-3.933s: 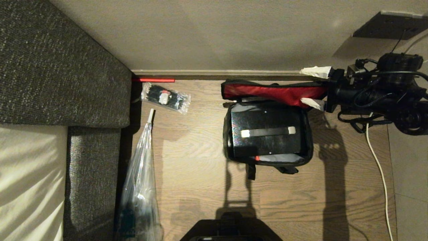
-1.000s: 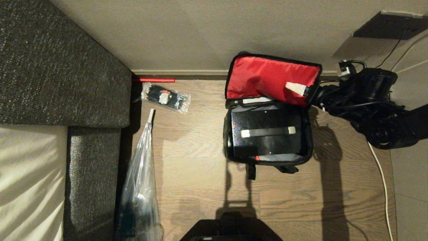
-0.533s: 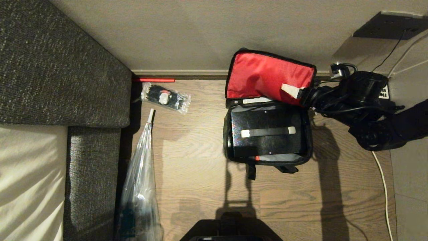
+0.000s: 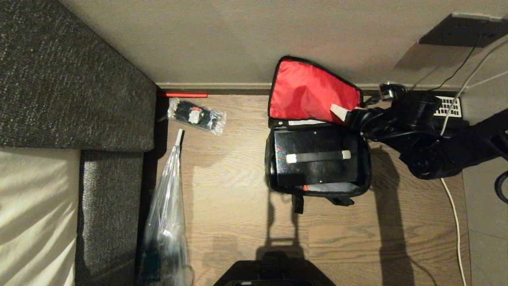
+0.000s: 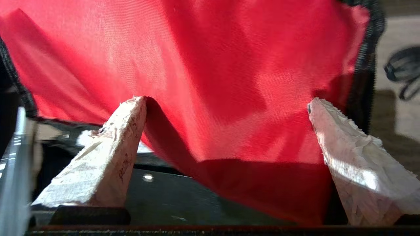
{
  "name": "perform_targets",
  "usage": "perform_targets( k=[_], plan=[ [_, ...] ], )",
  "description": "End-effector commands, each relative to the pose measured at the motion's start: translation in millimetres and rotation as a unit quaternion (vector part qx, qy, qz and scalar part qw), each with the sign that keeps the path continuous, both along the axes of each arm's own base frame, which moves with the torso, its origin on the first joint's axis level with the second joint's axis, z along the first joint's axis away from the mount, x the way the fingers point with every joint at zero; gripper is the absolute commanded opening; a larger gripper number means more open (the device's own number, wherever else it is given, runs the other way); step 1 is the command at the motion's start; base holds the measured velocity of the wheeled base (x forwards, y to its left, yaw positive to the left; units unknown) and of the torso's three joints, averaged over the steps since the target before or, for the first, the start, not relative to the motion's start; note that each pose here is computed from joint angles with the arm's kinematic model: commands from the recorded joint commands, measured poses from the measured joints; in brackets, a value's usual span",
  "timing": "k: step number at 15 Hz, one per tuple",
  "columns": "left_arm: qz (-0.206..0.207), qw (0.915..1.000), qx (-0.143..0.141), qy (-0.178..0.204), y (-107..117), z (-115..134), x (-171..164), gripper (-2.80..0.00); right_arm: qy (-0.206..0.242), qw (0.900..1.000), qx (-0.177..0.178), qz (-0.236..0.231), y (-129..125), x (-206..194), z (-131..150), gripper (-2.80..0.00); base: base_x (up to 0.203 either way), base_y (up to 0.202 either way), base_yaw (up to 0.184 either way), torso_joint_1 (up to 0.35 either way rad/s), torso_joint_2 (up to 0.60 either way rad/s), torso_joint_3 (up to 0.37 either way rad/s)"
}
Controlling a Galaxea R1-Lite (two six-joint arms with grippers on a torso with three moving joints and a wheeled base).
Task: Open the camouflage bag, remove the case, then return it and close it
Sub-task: Open the top of the storage box
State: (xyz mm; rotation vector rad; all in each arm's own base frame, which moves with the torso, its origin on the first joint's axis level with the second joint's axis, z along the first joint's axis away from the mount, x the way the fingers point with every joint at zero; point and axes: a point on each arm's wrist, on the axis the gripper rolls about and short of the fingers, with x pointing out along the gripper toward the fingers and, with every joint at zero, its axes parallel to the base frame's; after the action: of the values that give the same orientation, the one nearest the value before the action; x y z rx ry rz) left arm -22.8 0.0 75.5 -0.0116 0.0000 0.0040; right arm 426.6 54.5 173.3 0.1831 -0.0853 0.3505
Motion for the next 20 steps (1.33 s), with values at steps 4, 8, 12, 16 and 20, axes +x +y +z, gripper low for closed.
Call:
perform_targets(
  k=[4, 8, 12, 16, 20],
  plan=[
    [0.0, 1.0, 0.0, 0.0, 0.0, 0.0, 0.0, -2.8, 0.018, 1.0, -0.004, 0.001, 3.2, 8.1, -18.8, 0.0, 0.0, 0.0, 0.0, 0.0, 0.0, 0.0],
    [0.0, 1.0, 0.0, 0.0, 0.0, 0.0, 0.0, -2.8, 0.02, 1.0, -0.004, 0.0, 3.6, 9.4, -21.4, 0.0, 0.0, 0.0, 0.0, 0.0, 0.0, 0.0],
    [0.0, 1.0, 0.0, 0.0, 0.0, 0.0, 0.0, -2.8, 0.026, 1.0, 0.002, -0.007, 5.4, 5.9, -20.0, 0.0, 0.0, 0.0, 0.0, 0.0, 0.0, 0.0],
    [0.0, 1.0, 0.0, 0.0, 0.0, 0.0, 0.0, -2.8, 0.03, 0.999, 0.037, -0.009, 4.0, -1.7, -6.5, 0.0, 0.0, 0.0, 0.0, 0.0, 0.0, 0.0],
    [0.0, 1.0, 0.0, 0.0, 0.0, 0.0, 0.0, -2.8, 0.048, 0.996, 0.079, 0.008, 1.2, -24.8, 30.2, 0.0, 0.0, 0.0, 0.0, 0.0, 0.0, 0.0]
  ],
)
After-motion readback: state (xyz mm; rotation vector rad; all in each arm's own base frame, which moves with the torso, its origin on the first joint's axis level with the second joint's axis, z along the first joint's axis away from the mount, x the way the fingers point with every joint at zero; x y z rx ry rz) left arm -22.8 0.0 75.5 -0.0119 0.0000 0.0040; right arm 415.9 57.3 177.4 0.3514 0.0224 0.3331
